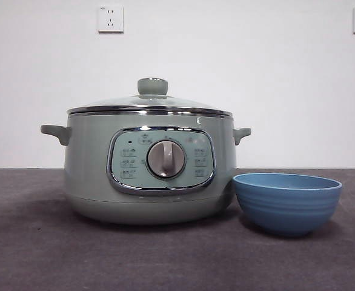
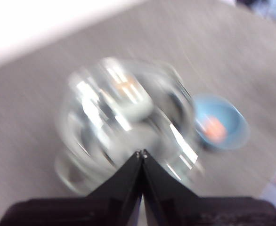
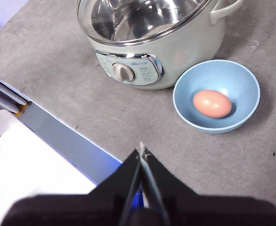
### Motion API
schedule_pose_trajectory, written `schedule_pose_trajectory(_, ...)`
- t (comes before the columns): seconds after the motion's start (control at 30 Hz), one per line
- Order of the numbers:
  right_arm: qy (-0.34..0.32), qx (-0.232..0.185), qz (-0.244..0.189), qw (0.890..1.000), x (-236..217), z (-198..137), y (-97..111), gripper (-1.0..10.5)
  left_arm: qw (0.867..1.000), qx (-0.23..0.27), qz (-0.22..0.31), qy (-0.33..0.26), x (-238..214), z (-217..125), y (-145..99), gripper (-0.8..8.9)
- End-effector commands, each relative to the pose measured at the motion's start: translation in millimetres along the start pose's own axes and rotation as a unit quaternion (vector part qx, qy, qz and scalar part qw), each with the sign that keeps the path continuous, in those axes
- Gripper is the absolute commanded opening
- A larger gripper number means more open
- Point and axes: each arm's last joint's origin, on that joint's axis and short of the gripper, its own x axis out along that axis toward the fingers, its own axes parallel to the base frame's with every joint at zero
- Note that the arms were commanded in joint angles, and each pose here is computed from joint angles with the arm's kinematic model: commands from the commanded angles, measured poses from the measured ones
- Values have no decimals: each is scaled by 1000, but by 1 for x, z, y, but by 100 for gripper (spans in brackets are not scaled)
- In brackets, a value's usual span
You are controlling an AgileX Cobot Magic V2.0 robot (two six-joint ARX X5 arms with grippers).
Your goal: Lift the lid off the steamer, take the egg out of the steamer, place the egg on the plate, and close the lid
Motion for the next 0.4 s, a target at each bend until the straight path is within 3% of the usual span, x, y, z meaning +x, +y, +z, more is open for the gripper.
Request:
schedule_pose_trajectory(0.03, 0, -2, 0, 1000, 1, 0, 0, 1, 996, 47, 33, -67, -12, 6, 12, -4)
schedule_pose_trajectory(0.2, 0, -3, 0, 1000, 1, 0, 0, 1, 978, 67, 116, -162, -34, -3, 23, -4)
schedule_pose_trajectory(0.4, 0, -2, 0, 1000, 1, 0, 0, 1, 954, 83, 198, -210, -29, -60, 25, -4)
